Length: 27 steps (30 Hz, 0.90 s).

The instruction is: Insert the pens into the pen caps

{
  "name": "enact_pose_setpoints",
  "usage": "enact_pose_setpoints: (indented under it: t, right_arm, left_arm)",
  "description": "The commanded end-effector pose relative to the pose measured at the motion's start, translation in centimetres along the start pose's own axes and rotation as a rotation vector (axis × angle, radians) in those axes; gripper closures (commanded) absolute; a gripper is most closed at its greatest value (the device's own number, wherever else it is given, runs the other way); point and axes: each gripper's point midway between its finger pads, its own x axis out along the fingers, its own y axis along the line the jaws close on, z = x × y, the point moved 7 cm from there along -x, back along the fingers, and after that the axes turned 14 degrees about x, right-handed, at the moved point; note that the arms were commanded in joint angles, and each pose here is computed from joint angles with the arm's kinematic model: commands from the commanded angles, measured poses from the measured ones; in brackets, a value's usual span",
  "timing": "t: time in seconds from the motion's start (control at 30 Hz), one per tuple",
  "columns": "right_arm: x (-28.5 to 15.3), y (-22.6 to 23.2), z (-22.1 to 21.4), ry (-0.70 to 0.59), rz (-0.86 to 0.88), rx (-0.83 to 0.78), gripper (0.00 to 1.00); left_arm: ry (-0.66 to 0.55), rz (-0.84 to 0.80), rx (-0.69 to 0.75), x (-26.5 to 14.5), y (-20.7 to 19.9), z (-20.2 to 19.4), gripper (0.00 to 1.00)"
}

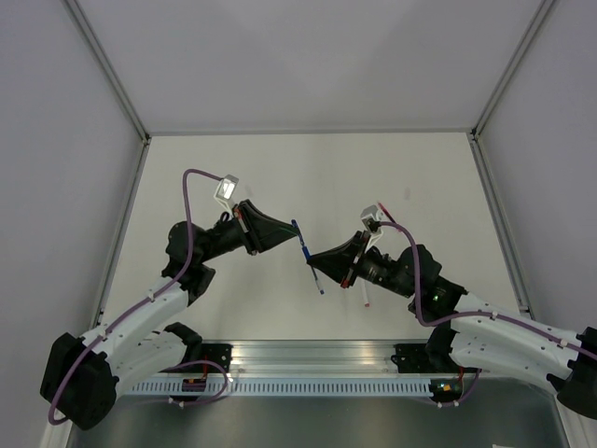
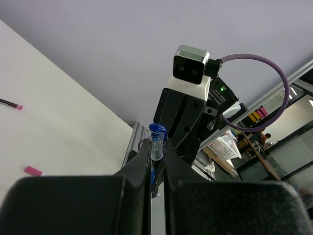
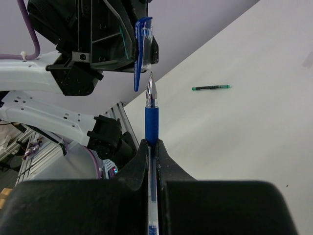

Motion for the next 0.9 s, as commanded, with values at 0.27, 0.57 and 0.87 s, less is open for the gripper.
enact_pose_setpoints:
  t: [0.27, 0.57, 0.87]
  right_arm:
    - [-0.2, 1.2, 0.7, -0.033, 0.062, 0.002, 1.00]
    - [0.1, 1.4, 1.4, -0.071, 0.057, -0.007, 1.00]
    - [1.2, 1.4, 1.9, -0.084, 0.051, -0.011, 1.00]
  left_arm:
    - [-0.016, -0.006, 0.052, 0.3, 0.1, 0.3, 0.98]
    - [-0.006, -0.035, 0.039, -0.2, 0.3, -0.9, 0.98]
    - [0.004, -0.106, 0.021, -0.4, 0.1, -1.8, 0.98]
